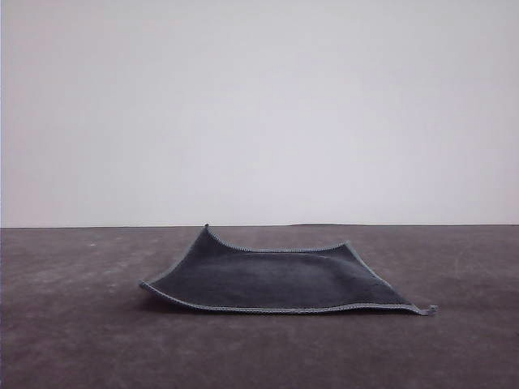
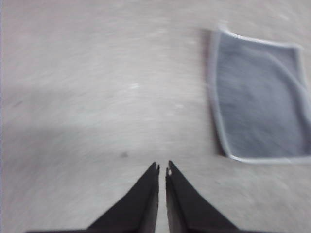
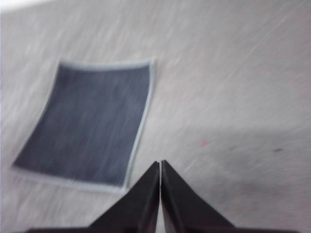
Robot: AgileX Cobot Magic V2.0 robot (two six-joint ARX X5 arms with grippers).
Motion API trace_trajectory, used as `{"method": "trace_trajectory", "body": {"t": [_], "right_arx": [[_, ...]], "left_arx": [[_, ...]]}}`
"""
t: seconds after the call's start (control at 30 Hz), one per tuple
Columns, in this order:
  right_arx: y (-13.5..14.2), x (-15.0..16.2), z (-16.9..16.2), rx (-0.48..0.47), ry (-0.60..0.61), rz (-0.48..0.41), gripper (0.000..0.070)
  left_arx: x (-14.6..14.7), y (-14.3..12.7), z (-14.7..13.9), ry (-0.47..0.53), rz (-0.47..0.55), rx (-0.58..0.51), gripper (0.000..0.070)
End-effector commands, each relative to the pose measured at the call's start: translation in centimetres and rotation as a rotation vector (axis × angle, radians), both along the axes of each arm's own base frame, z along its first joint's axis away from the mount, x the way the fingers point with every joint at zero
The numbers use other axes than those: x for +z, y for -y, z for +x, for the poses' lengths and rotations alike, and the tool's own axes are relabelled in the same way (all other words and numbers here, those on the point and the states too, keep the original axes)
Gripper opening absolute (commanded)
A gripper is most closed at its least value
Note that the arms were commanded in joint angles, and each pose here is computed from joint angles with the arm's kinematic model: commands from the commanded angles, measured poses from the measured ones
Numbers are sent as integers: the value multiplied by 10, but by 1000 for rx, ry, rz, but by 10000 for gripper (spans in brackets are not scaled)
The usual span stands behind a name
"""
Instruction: Fold clothes
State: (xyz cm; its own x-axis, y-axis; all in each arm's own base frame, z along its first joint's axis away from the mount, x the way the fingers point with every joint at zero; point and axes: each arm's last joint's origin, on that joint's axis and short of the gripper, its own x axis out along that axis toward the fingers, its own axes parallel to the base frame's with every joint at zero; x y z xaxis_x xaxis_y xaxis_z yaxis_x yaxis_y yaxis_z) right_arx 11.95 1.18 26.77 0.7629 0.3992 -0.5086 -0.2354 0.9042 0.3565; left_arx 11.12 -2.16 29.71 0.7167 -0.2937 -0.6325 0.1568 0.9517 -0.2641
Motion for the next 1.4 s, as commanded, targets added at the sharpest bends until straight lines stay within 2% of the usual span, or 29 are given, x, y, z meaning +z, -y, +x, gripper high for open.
{"method": "trace_trajectory", "body": {"t": [0.0, 0.17, 0.33, 0.4, 0.43, 0.47, 0.5, 0.53, 0.73, 0.93, 1.1, 1.23, 1.37], "right_arx": [[-4, 7, 3, 55, 50, -34, 0], [-15, 8, 8, 162, 110, -94, 0], [-20, 9, 8, 198, 135, -128, 8], [-20, 9, 8, 199, 137, -130, 129], [-20, 9, 7, 199, 138, -130, 213], [-20, 9, 7, 199, 138, -130, 297], [-20, 9, 7, 199, 138, -130, 355], [-20, 9, 7, 199, 139, -130, 381], [-20, 9, 7, 199, 140, -129, 382], [-20, 9, 10, 175, 121, -92, 381], [-22, 12, 24, 118, 23, -6, 381], [-25, 14, 41, 92, -57, 28, 381], [-29, 12, 63, 79, -150, 38, 381]], "left_arx": [[7, 6, 2, 46, 19, -73, 12], [6, 20, 8, 59, 73, -228, 12], [5, 24, 9, 59, 88, -261, 13], [6, 24, 10, 78, 84, -260, 77], [7, 24, 10, 88, 82, -260, 146], [8, 23, 9, 97, 80, -259, 254], [9, 23, 8, 105, 78, -258, 333], [9, 23, 7, 111, 77, -258, 374], [12, 21, 1, 129, 59, -244, 380], [10, 22, 7, 74, -4, -183, 396], [3, 29, 27, -41, -20, -148, 414], [-4, 36, 51, -147, -33, -176, 525], [-12, 43, 78, -211, -82, -218, 523]]}}
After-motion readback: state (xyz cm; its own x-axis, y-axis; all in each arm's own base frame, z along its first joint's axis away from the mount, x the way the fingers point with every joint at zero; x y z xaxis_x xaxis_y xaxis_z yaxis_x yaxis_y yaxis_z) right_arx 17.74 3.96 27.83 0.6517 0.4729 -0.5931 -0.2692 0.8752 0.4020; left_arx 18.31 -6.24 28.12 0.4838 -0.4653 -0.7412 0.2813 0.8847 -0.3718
